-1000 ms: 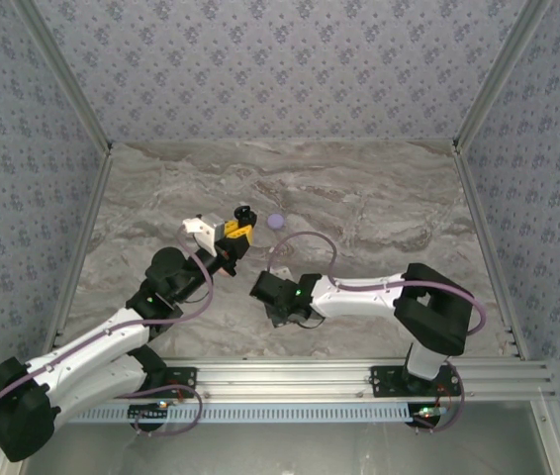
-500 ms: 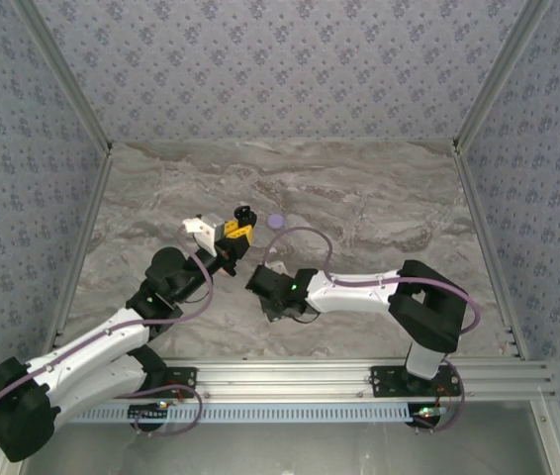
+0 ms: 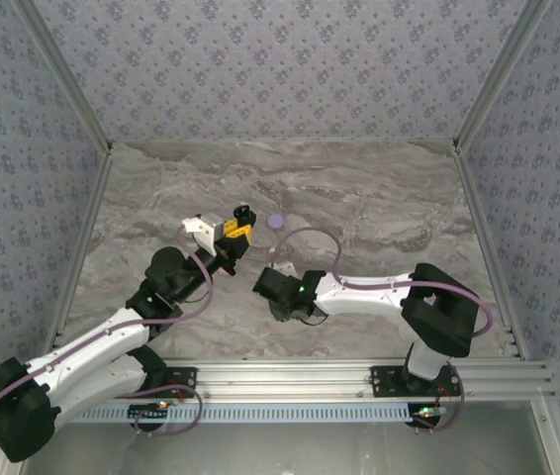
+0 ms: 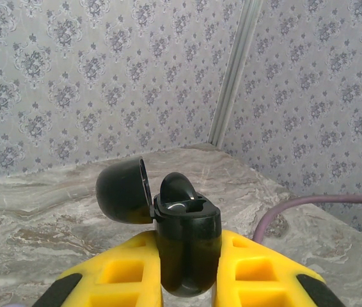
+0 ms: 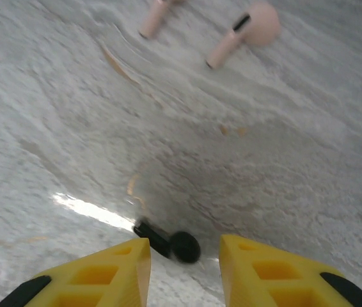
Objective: Insert the wireless bluetooth earbuds into the charging case
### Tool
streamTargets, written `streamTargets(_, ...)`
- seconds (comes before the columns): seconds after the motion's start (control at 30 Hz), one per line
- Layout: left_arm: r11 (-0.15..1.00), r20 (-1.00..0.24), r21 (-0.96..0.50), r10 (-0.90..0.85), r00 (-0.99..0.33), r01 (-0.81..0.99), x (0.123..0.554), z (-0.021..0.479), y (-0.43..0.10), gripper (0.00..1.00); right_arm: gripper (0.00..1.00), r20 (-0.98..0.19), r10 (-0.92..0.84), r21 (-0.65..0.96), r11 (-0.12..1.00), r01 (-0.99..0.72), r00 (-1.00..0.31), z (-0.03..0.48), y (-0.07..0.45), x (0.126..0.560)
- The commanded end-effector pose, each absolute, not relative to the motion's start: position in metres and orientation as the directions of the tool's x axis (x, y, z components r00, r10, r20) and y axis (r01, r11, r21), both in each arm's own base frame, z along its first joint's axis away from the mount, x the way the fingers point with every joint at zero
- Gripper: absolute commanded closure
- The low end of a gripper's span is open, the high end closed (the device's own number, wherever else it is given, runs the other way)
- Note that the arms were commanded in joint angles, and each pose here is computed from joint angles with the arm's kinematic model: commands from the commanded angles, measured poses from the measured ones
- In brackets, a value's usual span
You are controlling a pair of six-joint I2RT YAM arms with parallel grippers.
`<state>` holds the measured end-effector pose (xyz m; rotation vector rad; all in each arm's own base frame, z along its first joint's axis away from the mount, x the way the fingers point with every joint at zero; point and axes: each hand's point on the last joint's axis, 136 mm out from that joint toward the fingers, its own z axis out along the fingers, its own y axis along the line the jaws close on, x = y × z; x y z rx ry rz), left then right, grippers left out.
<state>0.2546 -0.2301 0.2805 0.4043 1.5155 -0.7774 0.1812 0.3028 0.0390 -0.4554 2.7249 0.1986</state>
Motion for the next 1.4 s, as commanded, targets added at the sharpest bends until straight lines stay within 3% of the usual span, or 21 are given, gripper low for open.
streamTargets(0.0,0.686,-0.967,-0.236,-0.236,-0.097,0.688,0.252,0.295,-0.23,1.0,0.64,-0.367,-0.256,0.078,0.949,-0.304,-0.894,0.032,0.299,0.18)
streamTargets(0.77,0.687,-0.966,-0.239,-0.24,-0.096,0.687,0.25,0.296,-0.228,1.0,0.57,-0.393,-0.224,0.059,0.962,-0.268,-0.892,0.017,0.306,0.208)
streamTargets(1.37,0.689,-0.967,-0.238,-0.238,-0.096,0.685,0.251,0.296,-0.228,1.0,0.56,-0.291,-0.328,-0.017,0.941,-0.338,-0.899,0.01,0.295,0.168)
